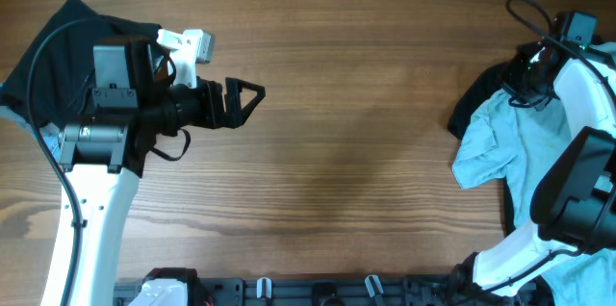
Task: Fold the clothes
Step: 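Reach the right gripper to the light blue T-shirt and grasp it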
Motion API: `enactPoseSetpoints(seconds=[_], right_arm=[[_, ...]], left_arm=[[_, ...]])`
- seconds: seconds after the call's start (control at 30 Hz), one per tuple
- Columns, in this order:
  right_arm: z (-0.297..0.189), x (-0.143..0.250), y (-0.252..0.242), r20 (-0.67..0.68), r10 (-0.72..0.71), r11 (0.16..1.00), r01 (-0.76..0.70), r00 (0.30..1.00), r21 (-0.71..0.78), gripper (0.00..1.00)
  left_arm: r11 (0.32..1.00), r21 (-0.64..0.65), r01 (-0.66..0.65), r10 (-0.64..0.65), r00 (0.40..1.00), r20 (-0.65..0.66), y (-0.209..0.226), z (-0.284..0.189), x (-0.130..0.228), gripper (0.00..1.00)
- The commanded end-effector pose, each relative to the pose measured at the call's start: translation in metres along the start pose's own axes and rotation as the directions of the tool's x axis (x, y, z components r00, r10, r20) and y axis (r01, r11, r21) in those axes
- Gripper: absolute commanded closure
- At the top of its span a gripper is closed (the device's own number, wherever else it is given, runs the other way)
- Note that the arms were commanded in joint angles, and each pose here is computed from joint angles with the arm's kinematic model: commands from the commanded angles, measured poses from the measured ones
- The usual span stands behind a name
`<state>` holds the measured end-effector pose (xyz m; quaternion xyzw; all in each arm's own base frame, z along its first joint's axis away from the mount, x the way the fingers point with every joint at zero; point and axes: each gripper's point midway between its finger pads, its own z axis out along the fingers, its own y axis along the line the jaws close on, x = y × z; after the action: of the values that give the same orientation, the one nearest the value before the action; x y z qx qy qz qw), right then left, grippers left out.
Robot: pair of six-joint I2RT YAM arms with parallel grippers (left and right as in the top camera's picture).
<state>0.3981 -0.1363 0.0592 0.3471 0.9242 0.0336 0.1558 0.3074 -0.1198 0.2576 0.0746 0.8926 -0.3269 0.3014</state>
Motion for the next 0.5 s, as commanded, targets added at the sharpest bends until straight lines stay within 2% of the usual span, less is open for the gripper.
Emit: enactPoseSetpoints(seconds=[0.0,0.03,0.07,0.17,0.23,0.3,0.37,0.47], right_arm=[[-0.008,-0.001,-0.004,0.013,0.000,1.000,0.000,1.000,0.023,0.67],[-0.008,-0.001,-0.004,0.012,0.002,1.000,-0.002,1.000,0.023,0.71],[-0.008,-0.002,-0.004,0.015,0.002,1.000,-0.002,1.000,0.022,0.96],[-0.012,-0.020,0.000,0.088,-0.044,0.999,0.043,0.995,0.017,0.96],[-0.021,-0.032,0.004,0.124,-0.060,0.998,0.059,0.991,0.007,0.94],[-0.023,-0.028,0.000,0.104,-0.051,0.999,0.049,0.993,0.023,0.96],[-0.025,-0.018,-0.035,0.074,0.041,0.985,-0.053,0.996,0.165,0.96],[-0.028,-0.014,-0.063,0.047,0.077,0.971,-0.086,0.996,0.225,0.96]], left_arm=[[0.999,0.023,-0.024,0.024,1.000,0.020,-0.009,-0.006,-0.006,0.00],[0.999,0.023,-0.024,0.024,1.000,0.020,-0.009,-0.006,-0.006,0.00],[0.999,0.023,-0.024,0.024,1.000,0.020,-0.009,-0.006,-0.006,0.00],[0.999,0.023,-0.024,0.024,1.000,0.020,-0.009,-0.006,-0.006,0.07],[0.999,0.023,-0.025,0.024,0.999,0.020,-0.009,-0.006,-0.006,0.05],[0.999,0.023,-0.024,0.023,1.000,0.020,-0.009,-0.006,-0.006,0.06],[0.999,0.022,-0.024,0.023,1.000,0.020,-0.009,-0.006,-0.006,0.06],[0.999,0.023,-0.024,0.023,1.000,0.020,-0.009,-0.006,-0.006,0.06]])
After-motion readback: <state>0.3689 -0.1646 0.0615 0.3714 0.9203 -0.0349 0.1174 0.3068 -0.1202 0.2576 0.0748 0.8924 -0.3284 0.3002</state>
